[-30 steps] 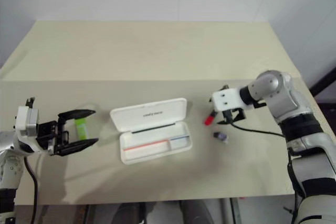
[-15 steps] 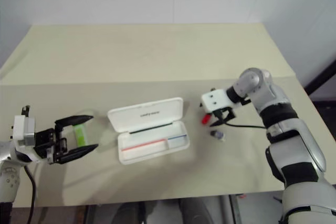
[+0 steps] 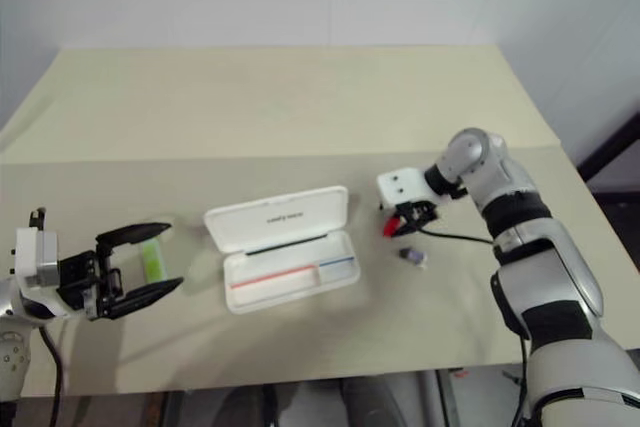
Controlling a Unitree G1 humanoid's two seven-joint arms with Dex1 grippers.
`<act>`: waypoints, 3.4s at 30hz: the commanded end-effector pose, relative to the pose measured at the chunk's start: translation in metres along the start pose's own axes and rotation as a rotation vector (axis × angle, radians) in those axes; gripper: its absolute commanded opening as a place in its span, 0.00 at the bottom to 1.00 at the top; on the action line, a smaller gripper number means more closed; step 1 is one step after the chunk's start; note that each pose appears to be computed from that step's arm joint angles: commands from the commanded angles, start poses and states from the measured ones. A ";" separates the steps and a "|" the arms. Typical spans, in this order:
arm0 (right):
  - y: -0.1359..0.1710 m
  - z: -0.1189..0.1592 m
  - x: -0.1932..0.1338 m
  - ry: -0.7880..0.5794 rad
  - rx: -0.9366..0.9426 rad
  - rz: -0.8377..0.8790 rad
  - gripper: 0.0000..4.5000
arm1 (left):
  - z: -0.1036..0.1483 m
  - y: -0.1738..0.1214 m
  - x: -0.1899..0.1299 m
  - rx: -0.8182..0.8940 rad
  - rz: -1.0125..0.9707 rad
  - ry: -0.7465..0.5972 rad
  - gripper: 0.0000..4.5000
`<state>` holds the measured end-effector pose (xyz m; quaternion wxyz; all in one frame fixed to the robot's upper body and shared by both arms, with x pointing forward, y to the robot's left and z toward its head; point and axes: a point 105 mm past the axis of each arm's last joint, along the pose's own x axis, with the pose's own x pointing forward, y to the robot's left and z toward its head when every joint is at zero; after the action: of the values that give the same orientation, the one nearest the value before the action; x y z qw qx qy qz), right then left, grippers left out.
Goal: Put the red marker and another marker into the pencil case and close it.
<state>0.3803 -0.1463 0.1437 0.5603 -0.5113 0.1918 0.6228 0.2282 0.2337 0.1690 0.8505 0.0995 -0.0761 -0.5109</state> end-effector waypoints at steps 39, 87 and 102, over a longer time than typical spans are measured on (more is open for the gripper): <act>-0.060 0.146 -0.131 -0.573 0.032 -0.733 0.13 | 0.007 0.020 0.023 0.019 -0.129 -0.055 1.00; 0.035 0.207 0.029 -0.300 -0.036 -0.126 0.13 | 0.007 0.009 0.022 0.016 -0.099 -0.067 1.00; 0.037 0.207 0.028 -0.317 0.006 -0.118 1.00 | 0.007 0.011 0.024 0.017 -0.100 -0.073 1.00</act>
<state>0.2676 0.0234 0.1775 0.6172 -0.4182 0.0967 0.6595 0.2484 0.2181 0.1715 0.8231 0.0840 -0.0874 -0.5548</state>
